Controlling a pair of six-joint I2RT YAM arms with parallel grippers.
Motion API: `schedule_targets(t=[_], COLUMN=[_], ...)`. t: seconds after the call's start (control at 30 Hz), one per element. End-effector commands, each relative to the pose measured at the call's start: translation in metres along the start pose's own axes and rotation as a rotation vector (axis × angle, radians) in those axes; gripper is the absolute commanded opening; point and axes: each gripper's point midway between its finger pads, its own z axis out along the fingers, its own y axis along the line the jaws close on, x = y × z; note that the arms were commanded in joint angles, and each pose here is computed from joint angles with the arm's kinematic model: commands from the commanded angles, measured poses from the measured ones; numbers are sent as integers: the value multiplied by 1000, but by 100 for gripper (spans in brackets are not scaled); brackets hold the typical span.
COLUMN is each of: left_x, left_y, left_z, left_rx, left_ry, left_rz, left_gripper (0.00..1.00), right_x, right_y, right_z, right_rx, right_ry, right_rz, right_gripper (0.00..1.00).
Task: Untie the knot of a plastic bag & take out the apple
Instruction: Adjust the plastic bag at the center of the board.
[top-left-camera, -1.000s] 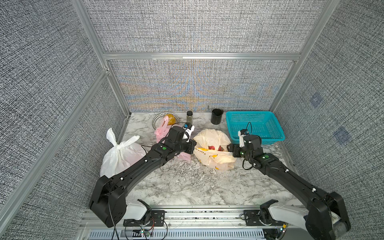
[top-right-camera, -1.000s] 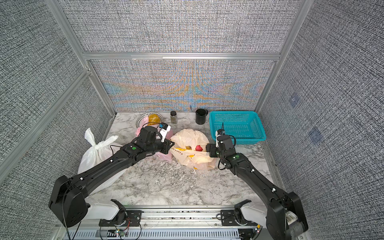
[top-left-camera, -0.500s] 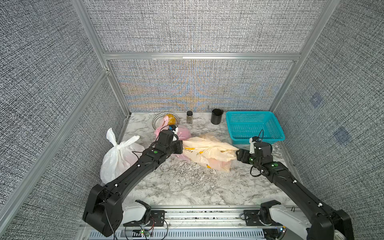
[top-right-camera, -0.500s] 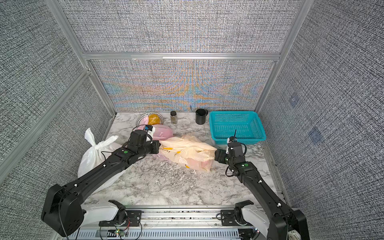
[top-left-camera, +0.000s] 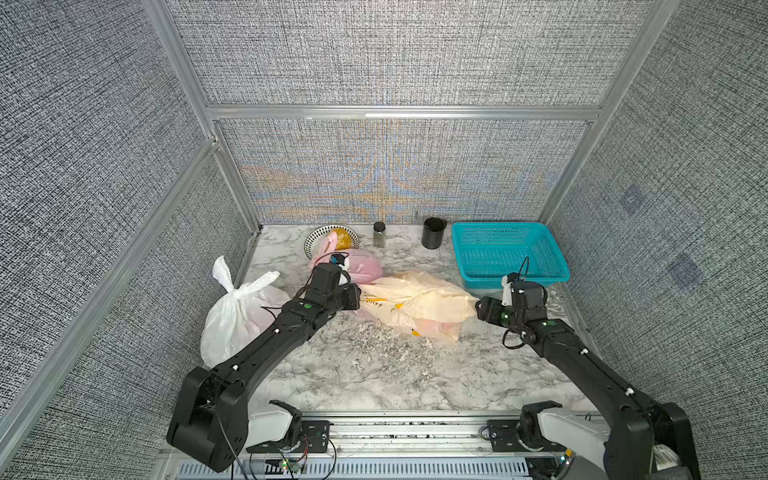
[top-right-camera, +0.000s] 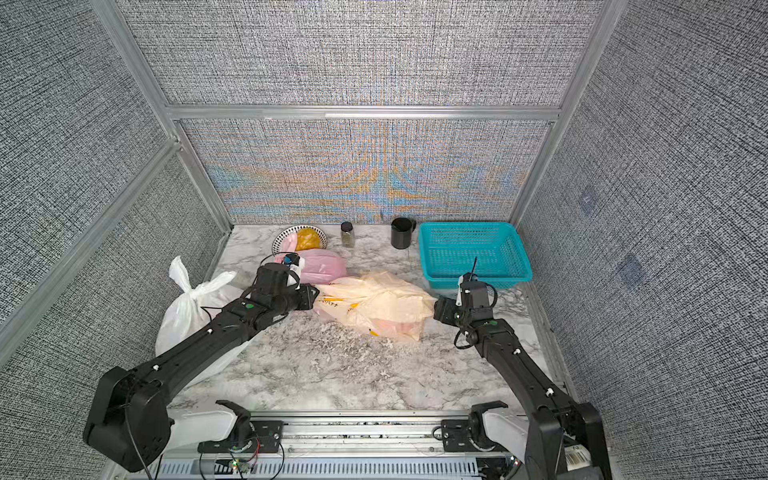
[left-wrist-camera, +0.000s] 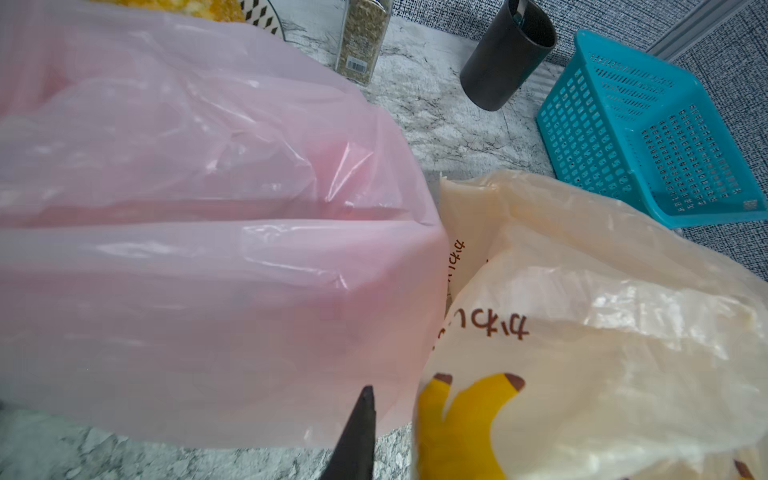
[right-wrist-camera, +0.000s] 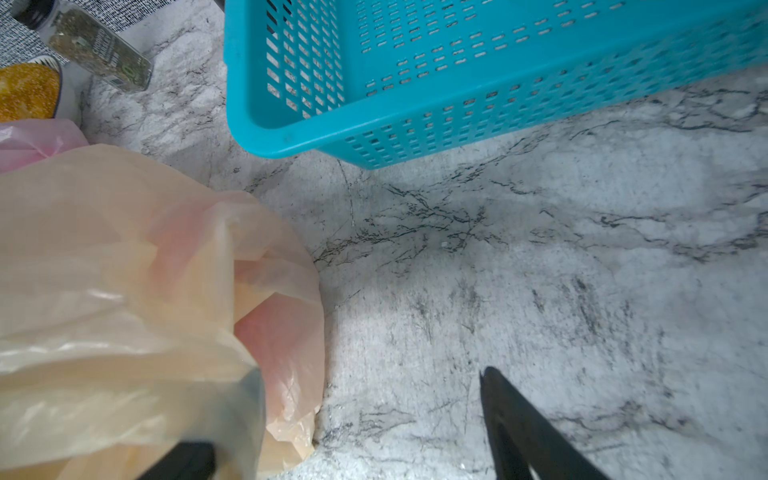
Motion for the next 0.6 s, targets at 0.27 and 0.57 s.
schedule_targets(t=[0.27, 0.57], left_x=[-28, -34], left_y=[-82, -109], left_z=[-34, -42], left_rx=[200, 187], left_ry=[-28, 28], left_rz=[311, 505], left_gripper=[71, 79], right_x=[-27, -49], right_y=[36, 61], right_z=[-17, -46], right_rx=[-152, -240], right_ry=[-24, -54], right_rz=[-109, -180], right_gripper=[84, 86])
